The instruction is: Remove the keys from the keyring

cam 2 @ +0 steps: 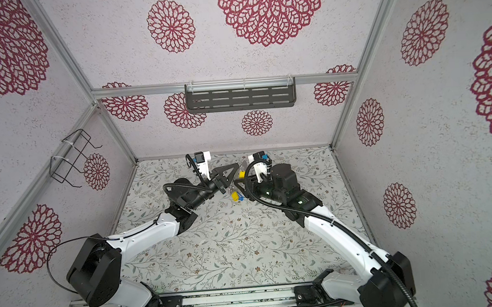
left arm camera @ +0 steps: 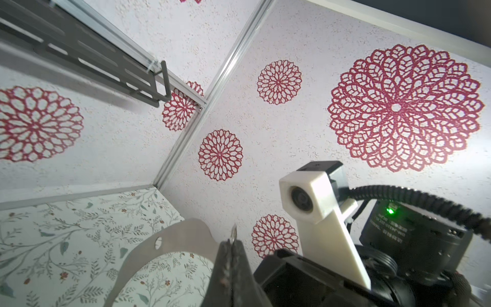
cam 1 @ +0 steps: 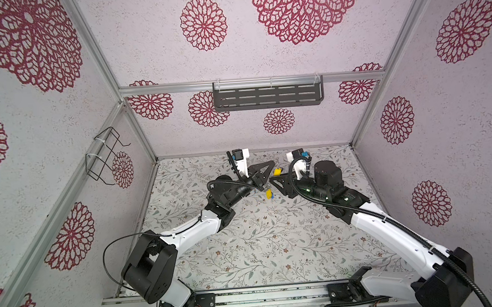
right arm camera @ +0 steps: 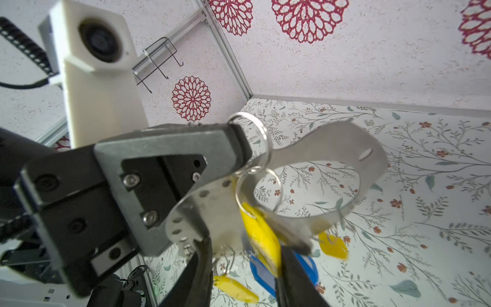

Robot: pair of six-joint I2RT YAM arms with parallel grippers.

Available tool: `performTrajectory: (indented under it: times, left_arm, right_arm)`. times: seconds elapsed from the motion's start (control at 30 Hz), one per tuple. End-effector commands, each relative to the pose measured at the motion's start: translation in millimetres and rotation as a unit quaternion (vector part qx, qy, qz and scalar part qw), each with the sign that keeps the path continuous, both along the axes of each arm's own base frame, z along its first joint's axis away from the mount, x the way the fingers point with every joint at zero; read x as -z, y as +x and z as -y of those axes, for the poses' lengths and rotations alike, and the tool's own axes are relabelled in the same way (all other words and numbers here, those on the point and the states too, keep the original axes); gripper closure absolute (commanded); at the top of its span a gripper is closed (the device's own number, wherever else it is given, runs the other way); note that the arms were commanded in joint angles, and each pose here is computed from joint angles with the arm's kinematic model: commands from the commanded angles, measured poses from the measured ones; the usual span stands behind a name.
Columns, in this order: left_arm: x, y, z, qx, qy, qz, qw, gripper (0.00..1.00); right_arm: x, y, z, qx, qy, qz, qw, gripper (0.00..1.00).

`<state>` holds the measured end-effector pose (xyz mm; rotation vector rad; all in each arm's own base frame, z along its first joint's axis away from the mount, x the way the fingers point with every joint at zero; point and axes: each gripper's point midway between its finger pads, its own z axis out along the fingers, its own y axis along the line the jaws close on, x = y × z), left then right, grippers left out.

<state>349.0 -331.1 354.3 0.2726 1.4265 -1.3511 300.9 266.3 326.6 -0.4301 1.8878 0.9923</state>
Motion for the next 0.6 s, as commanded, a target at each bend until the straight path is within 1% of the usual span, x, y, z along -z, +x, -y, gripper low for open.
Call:
performTrajectory:
  times: [0.0, 0.03, 0.13, 0.27, 0.33, 0.43, 0.57]
  left_arm:
    - [-13, -6, 1, 0.050, -0.013, -0.003, 0.999, 1.00]
    - [-14, -5, 0, 0.056, -0.016, -0.006, 0.998, 1.00]
    - [-14, -5, -2, 0.060, -0.018, -0.008, 0.998, 1.00]
    - [-16, -5, 0, 0.068, -0.025, -0.018, 0.997, 1.00]
    - [-18, -7, 0, 0.074, -0.030, -0.023, 0.997, 1.00]
    - [-23, -11, 1, 0.089, -0.042, -0.024, 0.995, 1.00]
    - [-27, -14, 2, 0.101, -0.048, -0.026, 0.993, 1.00]
  right_arm:
    - [-49, -2, 29, 0.025, 0.014, 0.060, 0.998, 0.62]
    - [-57, -2, 34, 0.022, 0.029, 0.060, 0.998, 0.65]
    - [-78, -6, 42, 0.003, 0.085, 0.065, 0.994, 0.69]
    - [-89, -1, 42, -0.026, 0.146, 0.055, 0.987, 0.70]
    - [-89, 2, 38, -0.036, 0.164, 0.049, 0.985, 0.70]
    - [-89, 4, 31, -0.058, 0.186, 0.042, 0.980, 0.67]
    - [-87, 6, 27, -0.073, 0.193, 0.046, 0.977, 0.65]
